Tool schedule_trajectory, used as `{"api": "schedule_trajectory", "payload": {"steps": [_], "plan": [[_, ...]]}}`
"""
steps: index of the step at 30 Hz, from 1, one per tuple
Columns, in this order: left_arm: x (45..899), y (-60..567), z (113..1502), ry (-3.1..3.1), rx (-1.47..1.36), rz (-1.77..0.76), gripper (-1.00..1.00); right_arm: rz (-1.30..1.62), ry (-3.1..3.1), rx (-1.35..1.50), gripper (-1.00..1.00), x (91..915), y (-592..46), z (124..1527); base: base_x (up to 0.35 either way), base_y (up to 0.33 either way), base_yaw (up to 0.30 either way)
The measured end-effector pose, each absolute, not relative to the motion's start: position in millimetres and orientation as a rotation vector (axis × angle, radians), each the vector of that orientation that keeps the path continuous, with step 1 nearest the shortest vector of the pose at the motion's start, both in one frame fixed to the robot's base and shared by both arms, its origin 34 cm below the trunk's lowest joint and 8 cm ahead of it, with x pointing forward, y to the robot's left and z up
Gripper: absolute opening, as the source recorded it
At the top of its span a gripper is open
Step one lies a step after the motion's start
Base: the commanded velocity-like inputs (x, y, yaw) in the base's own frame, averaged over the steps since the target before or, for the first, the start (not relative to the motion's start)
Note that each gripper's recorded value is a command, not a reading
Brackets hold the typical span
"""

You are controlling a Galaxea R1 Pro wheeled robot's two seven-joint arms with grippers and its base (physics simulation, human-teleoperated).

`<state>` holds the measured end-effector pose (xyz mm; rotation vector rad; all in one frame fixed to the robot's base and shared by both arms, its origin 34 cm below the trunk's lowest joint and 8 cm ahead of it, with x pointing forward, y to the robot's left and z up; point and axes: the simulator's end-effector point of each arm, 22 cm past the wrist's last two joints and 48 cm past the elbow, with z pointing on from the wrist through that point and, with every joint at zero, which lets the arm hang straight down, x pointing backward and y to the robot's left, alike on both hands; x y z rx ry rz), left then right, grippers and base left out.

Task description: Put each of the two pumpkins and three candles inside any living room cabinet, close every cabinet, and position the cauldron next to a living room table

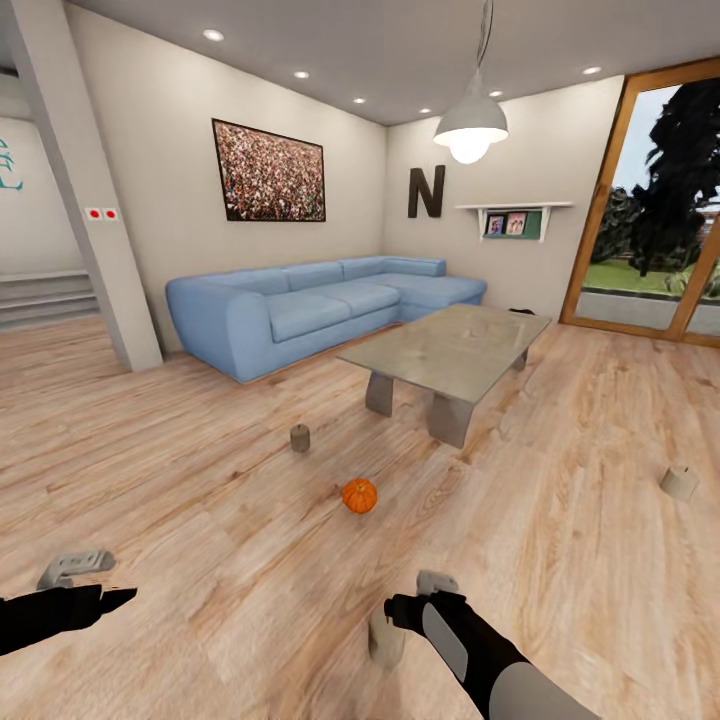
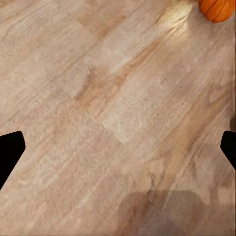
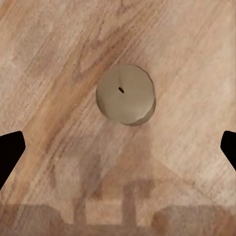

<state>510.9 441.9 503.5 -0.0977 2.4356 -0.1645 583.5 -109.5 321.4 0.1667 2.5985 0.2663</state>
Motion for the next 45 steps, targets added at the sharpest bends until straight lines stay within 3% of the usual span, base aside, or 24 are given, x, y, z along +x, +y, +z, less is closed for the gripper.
{"api": "schedule_trajectory", "payload": {"steps": [25,45], "plan": [[513,432,495,2.411,-0.086,-0.179,1.0,0.247,2.61,0.132,1.0,579,-108,318,0.139,0.017,0.0],[511,432,471,2.46,-0.089,-0.179,1.0,0.244,2.665,0.14,1.0,568,-109,291,0.013,0.002,0.0]]}}
